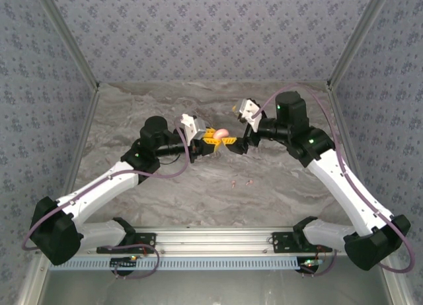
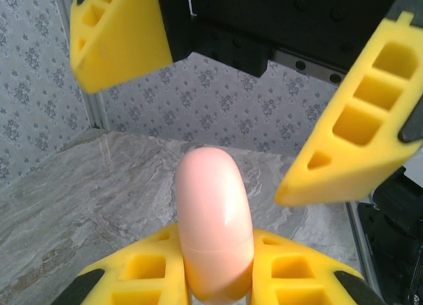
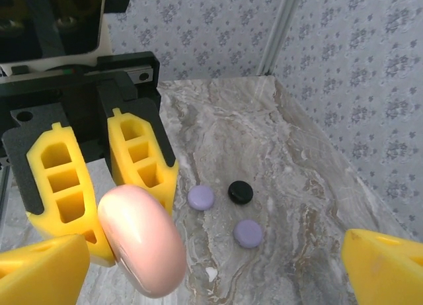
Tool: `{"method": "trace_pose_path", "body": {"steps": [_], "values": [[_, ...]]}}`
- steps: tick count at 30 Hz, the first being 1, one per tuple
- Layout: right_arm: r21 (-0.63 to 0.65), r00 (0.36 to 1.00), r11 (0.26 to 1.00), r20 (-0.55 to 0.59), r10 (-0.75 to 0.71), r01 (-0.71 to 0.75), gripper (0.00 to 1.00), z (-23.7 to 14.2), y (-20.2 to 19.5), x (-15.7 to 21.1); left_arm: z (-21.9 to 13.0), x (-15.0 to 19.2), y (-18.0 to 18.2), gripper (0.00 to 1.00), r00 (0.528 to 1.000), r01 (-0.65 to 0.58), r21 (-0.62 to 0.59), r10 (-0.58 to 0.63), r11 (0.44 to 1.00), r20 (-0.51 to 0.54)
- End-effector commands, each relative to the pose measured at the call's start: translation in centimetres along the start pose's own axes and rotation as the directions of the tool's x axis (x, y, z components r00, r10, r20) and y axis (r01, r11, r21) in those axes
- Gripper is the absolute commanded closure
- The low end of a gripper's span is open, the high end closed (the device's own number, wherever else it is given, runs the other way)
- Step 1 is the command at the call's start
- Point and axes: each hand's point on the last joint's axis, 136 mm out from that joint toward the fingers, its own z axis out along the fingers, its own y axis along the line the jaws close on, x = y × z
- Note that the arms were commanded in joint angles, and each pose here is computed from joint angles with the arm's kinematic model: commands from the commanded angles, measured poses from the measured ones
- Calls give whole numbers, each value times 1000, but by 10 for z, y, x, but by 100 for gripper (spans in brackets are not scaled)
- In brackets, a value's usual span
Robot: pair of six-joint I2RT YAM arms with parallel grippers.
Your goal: Insert the wireless bluetooth earbuds into the charging case
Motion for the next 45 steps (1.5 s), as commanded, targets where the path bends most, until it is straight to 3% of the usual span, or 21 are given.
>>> {"method": "trace_pose_path", "body": {"steps": [1, 13, 29, 36, 41, 45], "values": [[23, 999, 1000, -32, -5, 5, 0, 3, -5, 6, -1, -23, -4, 100, 998, -40, 10, 40, 999, 42], [98, 1000, 995, -22, -2, 4, 0, -6, -29, -7, 3, -17, -6, 100, 999, -43, 22, 43, 999, 19], [81, 1000, 997, -23, 5, -3, 0, -4, -31, -8, 9, -12, -7, 100, 999, -46, 29, 46, 999, -3], [121, 1000, 992, 18, 22, -24, 0, -30, -27, -16, 8, -10, -2, 100, 999, -44, -8, 44, 999, -10], [279, 963, 929, -41, 265, -244, 0, -46, -45, 14, 1, -6, 4, 100, 999, -49, -65, 47, 997, -20], [408, 822, 781, -116, 558, -473, 0, -48, -49, 68, -9, -4, 4, 100, 998, -54, -107, 51, 993, -29]]}}
